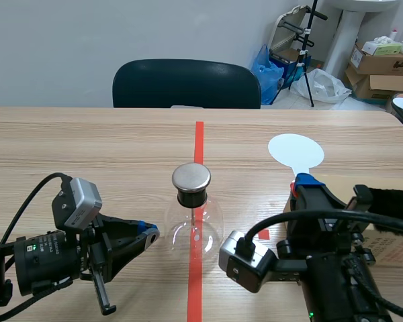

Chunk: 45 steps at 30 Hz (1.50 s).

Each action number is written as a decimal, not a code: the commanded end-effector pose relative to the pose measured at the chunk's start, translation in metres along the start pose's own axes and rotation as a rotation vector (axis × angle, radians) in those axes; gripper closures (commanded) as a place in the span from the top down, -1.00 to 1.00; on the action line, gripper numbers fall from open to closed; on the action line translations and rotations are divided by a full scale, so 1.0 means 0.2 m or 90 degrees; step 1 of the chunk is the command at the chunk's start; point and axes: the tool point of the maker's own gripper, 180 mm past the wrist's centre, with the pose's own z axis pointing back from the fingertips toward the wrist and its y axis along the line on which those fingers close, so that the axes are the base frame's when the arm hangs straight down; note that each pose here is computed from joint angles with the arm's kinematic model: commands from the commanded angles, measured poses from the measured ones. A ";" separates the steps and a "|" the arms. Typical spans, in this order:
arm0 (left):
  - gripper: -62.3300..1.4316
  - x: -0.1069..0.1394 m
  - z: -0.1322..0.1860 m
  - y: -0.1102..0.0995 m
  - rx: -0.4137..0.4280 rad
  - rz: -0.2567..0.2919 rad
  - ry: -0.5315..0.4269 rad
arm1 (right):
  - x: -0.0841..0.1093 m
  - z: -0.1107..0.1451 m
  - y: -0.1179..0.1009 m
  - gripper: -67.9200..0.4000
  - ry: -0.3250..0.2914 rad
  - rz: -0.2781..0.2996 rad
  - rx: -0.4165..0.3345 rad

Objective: Do the electroscope experiment

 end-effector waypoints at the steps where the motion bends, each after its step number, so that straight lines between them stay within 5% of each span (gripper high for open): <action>1: -0.90 0.06 -0.01 -0.01 -0.003 0.001 -0.030 | -0.02 -0.03 -0.05 -0.96 0.002 0.000 -0.025; 27: -0.90 0.06 -0.01 -0.01 -0.003 0.001 -0.030 | -0.02 -0.03 -0.06 -0.96 -0.001 0.001 -0.028; 45: -0.86 0.08 0.08 -0.03 -0.007 0.000 -0.051 | -0.18 0.11 -0.09 -0.96 -0.035 0.027 -0.032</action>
